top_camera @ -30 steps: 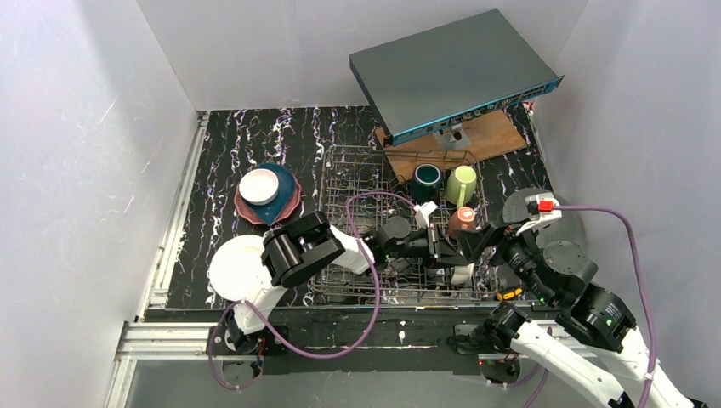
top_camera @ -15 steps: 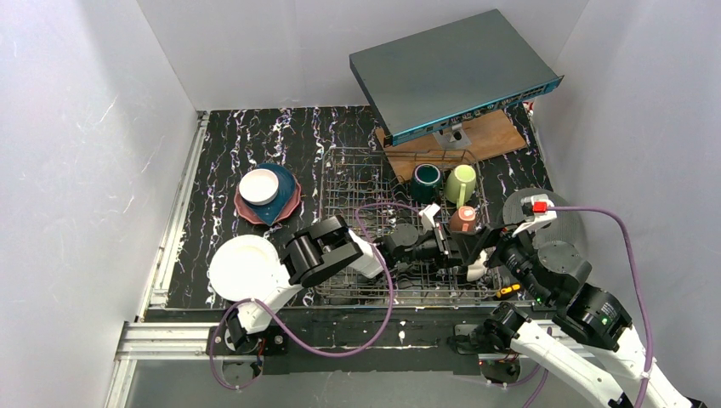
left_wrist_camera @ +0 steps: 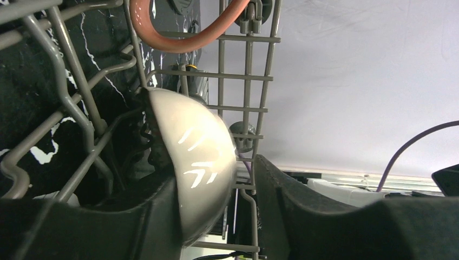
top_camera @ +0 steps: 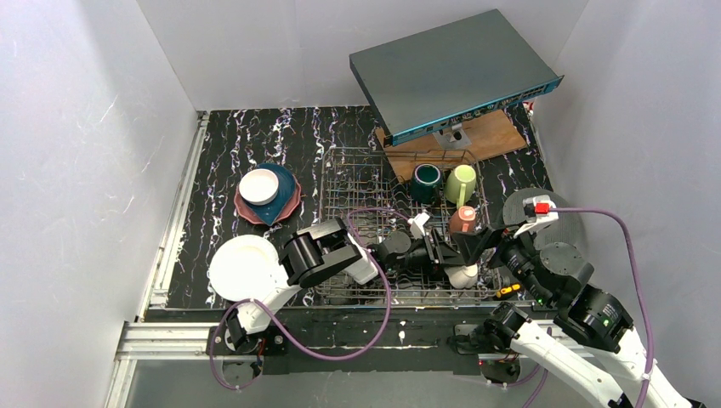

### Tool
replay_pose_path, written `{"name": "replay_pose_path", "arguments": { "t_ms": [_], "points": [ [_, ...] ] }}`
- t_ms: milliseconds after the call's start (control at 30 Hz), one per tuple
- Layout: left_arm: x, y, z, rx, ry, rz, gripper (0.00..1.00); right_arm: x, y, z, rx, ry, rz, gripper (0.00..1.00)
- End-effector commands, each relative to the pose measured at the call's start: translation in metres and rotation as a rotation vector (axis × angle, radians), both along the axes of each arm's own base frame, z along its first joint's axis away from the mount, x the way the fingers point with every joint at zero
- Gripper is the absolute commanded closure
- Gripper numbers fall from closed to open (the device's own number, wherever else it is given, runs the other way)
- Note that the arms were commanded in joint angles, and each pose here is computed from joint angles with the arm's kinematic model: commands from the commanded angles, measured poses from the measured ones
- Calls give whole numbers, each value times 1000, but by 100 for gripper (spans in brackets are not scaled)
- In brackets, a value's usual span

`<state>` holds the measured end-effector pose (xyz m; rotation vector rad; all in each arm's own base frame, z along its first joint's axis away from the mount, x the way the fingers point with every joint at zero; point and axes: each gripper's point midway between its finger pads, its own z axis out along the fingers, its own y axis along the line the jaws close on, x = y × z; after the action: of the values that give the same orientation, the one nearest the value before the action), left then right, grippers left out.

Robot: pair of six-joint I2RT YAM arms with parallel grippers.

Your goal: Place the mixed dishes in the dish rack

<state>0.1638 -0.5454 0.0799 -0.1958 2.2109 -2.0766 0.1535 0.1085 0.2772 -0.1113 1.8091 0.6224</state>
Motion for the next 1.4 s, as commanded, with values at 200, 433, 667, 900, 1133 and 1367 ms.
{"name": "replay_pose_path", "arguments": {
  "t_ms": [200,433,667,900,1133,1367],
  "points": [
    [-10,19,-9,274,-57,-33,36,1,5,3,23,-22,16,2],
    [-27,40,-22,619,-47,-176,2,3,8,2,22,-19,20,2],
    [-31,59,-28,871,-159,-229,2,6,13,2,16,-20,28,2],
    [-31,62,-20,915,-344,-318,2,6,15,0,11,-14,38,2],
    [-29,60,-8,921,-401,-354,2,7,17,-2,8,-9,40,2],
    [-42,31,-2,799,-347,-395,20,6,15,-5,8,-3,34,2]
  ]
}}
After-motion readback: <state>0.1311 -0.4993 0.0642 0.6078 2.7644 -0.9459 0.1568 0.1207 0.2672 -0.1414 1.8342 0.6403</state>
